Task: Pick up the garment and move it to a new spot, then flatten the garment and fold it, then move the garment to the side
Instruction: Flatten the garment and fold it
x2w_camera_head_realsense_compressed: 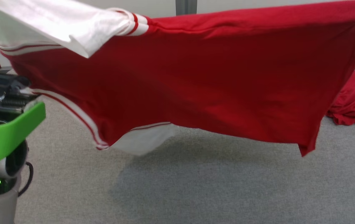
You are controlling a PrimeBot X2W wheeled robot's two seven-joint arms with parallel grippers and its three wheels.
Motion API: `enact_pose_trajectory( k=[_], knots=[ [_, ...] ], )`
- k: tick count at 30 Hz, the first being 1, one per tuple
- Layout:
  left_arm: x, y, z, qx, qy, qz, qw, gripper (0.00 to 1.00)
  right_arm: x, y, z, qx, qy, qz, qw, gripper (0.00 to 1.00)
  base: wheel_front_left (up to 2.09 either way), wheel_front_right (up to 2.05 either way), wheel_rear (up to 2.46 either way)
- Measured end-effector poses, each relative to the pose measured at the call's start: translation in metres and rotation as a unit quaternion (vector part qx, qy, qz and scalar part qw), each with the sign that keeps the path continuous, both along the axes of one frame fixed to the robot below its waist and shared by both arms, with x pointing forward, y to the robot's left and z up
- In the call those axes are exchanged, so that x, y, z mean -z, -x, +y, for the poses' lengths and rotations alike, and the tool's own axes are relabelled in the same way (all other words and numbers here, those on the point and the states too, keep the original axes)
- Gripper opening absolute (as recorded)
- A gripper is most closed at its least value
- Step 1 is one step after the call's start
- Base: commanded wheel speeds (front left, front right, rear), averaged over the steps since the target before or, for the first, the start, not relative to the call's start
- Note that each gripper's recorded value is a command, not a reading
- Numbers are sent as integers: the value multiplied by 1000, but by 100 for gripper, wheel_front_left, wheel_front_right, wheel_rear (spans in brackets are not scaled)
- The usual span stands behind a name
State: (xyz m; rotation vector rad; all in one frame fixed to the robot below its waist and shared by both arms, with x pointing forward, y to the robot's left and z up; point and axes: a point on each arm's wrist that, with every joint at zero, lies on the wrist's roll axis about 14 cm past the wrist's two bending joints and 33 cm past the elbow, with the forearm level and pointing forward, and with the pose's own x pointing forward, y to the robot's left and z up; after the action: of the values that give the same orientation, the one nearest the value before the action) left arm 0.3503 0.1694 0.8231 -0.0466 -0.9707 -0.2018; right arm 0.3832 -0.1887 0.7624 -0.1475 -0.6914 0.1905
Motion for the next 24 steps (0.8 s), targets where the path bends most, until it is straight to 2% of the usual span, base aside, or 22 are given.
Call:
enact_pose_trajectory(
  k=[4, 8, 12, 17, 24],
  knots=[
    [-43, 16, -7, 4, -16, -57, 998, 0, -44, 9, -5, 4, 10, -54, 998, 0, 0, 0, 0],
    [-50, 1, -14, 2, -36, -42, 998, 0, -58, 3, -6, -3, 10, -57, 998, 0, 0, 0, 0],
    [-36, -35, -20, 11, -35, 8, 999, 0, -51, -21, -5, -15, 0, -26, 1000, 0, 0, 0, 0],
    [0, -100, -16, 4, -24, 93, 995, 0, -31, -67, -4, -20, -12, 30, 999, 0, 0, 0, 0],
    [24, -175, -12, -10, -9, 150, 989, 0, -35, -126, 12, -35, -33, 48, 998, 0, 0, 0, 0]
  ],
)
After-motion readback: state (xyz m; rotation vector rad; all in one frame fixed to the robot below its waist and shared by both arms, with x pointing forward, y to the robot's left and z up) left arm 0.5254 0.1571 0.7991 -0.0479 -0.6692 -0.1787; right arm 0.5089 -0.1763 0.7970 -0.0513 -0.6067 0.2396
